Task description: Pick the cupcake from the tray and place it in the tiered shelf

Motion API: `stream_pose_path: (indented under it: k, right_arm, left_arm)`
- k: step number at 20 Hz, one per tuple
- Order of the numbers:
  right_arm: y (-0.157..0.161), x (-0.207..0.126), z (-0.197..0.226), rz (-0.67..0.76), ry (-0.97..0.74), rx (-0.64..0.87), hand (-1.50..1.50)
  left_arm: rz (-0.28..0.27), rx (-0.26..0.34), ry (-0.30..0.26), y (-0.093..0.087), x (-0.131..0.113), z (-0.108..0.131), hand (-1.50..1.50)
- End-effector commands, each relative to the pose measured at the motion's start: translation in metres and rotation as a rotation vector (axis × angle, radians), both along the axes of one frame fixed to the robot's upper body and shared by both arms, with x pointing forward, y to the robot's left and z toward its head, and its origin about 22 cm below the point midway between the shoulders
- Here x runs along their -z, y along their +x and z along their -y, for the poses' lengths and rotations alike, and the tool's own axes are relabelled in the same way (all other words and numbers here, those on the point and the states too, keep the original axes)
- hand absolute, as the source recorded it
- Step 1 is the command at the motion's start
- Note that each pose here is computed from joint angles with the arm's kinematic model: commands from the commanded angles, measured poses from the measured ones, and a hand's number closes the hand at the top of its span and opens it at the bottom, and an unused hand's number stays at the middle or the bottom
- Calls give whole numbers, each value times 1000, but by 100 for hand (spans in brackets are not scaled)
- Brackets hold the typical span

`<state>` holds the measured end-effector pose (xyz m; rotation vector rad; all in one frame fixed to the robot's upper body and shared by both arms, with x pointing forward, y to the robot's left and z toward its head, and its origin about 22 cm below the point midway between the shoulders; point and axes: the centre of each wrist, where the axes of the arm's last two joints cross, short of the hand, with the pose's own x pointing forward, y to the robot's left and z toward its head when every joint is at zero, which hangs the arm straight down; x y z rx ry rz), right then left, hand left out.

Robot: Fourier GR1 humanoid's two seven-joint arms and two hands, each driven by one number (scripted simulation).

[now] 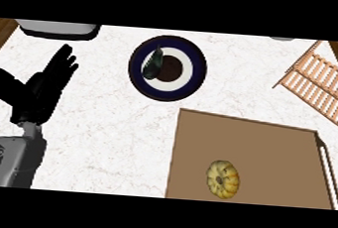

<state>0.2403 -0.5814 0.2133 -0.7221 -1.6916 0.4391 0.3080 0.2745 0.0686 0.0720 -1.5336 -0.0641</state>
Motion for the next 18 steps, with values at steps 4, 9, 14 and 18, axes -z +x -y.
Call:
stream_pose_path:
  k: [4,9,14,18]
  right_arm:
    - [21,19,4,112,65,112,-150]
    - [25,-7,10,222,136,91,-150]
    - [2,-20,28,187,171,85,-150]
    - [-11,-21,36,-20,247,-6,-150]
  left_arm:
    - [1,10,5,-3,-12,7,0]
    - [20,10,0,-6,4,15,0]
    - [7,27,2,-1,1,17,0]
    - [5,27,-3,-8,0,14,0]
